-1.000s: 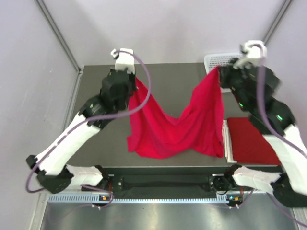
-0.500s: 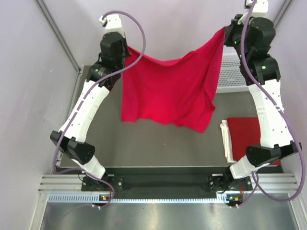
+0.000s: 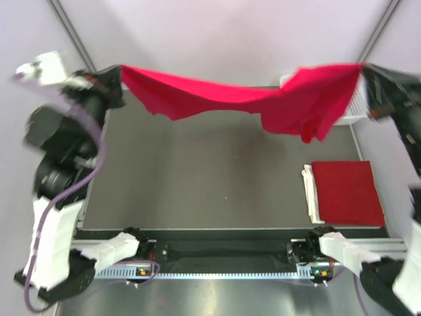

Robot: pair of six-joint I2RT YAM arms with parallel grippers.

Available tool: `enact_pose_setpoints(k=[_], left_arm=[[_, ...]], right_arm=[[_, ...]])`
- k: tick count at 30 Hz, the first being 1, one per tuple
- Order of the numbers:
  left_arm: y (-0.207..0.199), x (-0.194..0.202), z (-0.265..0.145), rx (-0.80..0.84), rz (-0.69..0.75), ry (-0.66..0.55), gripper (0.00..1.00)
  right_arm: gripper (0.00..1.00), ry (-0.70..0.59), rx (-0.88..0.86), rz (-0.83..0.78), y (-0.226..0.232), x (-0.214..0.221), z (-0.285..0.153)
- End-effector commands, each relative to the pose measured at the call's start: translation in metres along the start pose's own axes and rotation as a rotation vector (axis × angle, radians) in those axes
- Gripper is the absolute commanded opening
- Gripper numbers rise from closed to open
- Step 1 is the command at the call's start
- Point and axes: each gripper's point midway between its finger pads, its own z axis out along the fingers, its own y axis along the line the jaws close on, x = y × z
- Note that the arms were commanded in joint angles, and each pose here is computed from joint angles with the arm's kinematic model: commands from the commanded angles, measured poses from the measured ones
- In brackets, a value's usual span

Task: Fold and stack the t-shirts
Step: Flatten the tshirt out

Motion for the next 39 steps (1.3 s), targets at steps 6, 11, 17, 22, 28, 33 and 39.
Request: enact_pose_setpoints(k=[6,11,17,22,28,33,39], left_arm=[[-0.038,-0.096,-0.111,0.363,-0.241,-0.195,0.0],[-0.041,-0.097,-0.117,0.382,-0.246,-0.16,0.0],[-0.035,-0.066,-0.089,0.315,-0.144,-0.096,0.0],[-0.019,0.065,-0.024,0.183,0.012,0.181,0.0],[0.063,0.206,0.025,-0.179,0.25,0.36,0.0],[0.143,0.298,0.073,-0.359,0.263,0.486,0.0],[0.223,0.392,0.143,-0.42,0.208,0.658,0.0]], right_arm=[[0.0,-0.267,-0.169,0.087,0.046,-0.088,-0.138],[0.0,-0.378,-0.106,0.1,0.038,-0.116,-0.173],[0.0,-0.229,-0.002,0.047,0.013,-0.071,-0.109],[0.0,0.031,-0.013,-0.029,-0.001,0.032,-0.004],[0.0,0.234,-0.119,-0.028,-0.004,0.191,0.076],[0.0,0.382,-0.181,0.002,-0.011,0.343,0.134],[0.0,0.587,-0.188,-0.024,-0.035,0.497,0.223]])
